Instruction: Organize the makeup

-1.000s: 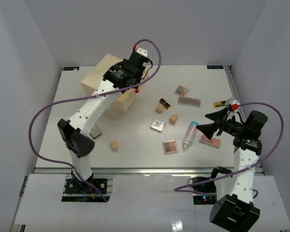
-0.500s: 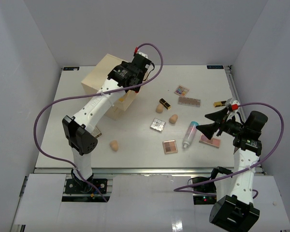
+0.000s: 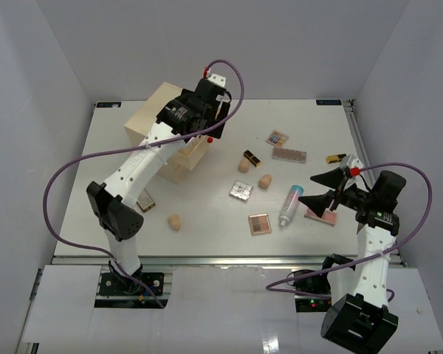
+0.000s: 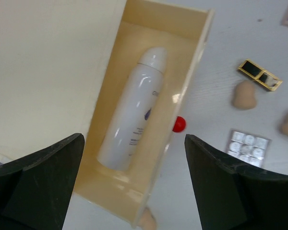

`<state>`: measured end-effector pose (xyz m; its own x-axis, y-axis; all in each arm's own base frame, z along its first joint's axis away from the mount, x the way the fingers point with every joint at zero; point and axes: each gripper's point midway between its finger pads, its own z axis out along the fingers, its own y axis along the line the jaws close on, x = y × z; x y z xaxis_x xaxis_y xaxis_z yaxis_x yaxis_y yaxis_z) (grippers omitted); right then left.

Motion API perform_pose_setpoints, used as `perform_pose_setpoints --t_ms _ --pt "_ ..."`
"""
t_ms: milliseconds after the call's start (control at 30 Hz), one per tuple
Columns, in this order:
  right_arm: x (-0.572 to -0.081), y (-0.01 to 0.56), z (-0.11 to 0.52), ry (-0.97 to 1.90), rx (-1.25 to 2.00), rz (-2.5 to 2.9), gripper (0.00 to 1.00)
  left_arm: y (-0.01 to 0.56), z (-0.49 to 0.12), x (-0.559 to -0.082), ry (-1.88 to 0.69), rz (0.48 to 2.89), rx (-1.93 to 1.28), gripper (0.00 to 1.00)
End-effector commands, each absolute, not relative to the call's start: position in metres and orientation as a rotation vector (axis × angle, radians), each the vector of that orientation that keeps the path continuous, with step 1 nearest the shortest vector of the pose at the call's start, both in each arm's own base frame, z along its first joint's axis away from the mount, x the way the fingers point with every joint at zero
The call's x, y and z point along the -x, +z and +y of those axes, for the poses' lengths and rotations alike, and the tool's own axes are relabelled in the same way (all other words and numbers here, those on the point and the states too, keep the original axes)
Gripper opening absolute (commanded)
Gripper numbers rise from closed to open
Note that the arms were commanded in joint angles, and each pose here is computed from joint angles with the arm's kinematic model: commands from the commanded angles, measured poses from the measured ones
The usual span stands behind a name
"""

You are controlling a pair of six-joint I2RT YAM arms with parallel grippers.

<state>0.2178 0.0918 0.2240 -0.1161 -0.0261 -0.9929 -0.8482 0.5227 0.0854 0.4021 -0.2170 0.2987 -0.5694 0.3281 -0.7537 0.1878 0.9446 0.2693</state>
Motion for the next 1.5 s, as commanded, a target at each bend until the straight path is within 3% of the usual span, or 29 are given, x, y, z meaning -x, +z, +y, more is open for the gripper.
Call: perform_pose_setpoints --t_ms 0,100,233,300,500,833,1267,1467 --pt "-0.215 0.209 0.092 0.533 1.161 1.32 0.91 0.38 -0.247 -0.348 -0.342 1.984 -0.369 0.98" --pt "-0.208 0.174 0.089 0.384 1.479 1.307 0.94 0.411 -0.263 -0.309 -0.626 1.839 -0.419 0.98" --pt "-0.198 0.129 0.074 0.299 1.83 1.26 1.0 0.384 -0.266 -0.253 -0.876 1.788 -0.483 0.98" --pt "-0.202 0.115 0.067 0.237 1.93 1.228 1.0 0.359 -0.263 -0.243 -0.901 1.825 -0.479 0.98" --pt "-0.236 0.089 0.067 -0.019 2.181 1.089 0.99 0.353 -0.237 -0.213 -0.922 1.791 -0.437 0.98" --pt "-0.275 0.067 0.094 -0.091 2.358 0.901 1.0 0.342 -0.212 -0.192 -0.92 1.787 -0.364 0.98" --pt "-0.284 0.029 0.1 -0.009 2.522 0.83 0.75 0.327 -0.199 -0.19 -0.881 1.823 -0.308 0.98" --pt "-0.283 0.024 0.101 0.036 2.52 0.866 0.4 0.326 -0.191 -0.188 -0.867 1.812 -0.272 0.98"
